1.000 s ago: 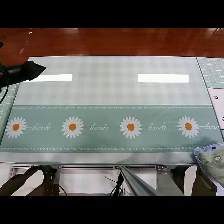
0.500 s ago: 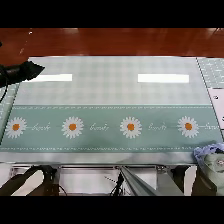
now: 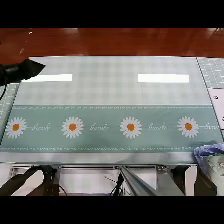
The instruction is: Fold the shirts.
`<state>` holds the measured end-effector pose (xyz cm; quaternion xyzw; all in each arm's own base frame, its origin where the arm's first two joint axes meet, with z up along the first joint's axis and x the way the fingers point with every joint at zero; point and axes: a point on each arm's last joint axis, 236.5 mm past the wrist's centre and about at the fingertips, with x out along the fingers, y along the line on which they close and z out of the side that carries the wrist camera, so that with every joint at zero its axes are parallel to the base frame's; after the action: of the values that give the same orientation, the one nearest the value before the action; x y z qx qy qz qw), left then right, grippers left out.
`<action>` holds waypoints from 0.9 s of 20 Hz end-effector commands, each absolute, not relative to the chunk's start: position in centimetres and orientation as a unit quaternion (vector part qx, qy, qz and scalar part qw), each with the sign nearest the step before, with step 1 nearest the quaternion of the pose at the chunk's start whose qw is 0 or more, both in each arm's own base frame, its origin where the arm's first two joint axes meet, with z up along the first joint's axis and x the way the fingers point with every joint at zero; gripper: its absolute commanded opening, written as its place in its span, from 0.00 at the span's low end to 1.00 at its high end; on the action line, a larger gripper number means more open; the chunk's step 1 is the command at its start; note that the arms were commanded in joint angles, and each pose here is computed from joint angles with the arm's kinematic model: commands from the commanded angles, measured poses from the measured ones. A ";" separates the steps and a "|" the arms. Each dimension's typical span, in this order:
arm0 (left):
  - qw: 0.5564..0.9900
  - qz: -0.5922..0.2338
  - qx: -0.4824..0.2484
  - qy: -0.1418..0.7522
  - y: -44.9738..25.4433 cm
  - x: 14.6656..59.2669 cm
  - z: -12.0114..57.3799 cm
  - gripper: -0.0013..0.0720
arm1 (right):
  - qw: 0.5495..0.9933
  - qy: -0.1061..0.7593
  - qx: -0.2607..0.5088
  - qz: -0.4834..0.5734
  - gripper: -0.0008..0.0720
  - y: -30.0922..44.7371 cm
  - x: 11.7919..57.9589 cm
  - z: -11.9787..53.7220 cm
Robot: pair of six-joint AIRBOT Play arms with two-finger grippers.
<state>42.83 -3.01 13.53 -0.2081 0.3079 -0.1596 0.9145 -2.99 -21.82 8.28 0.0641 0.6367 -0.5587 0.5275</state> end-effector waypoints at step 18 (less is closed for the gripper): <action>0.807 -0.155 -0.016 0.570 -13.9 33.4 4.9 0.86 | 0.813 0.581 0.004 0.024 0.82 -5.6 32.3 7.3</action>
<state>33.89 -13.75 5.28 -0.0167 0.5581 -0.1719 0.8116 32.18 -7.02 8.38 0.0771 0.5626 0.0075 0.8231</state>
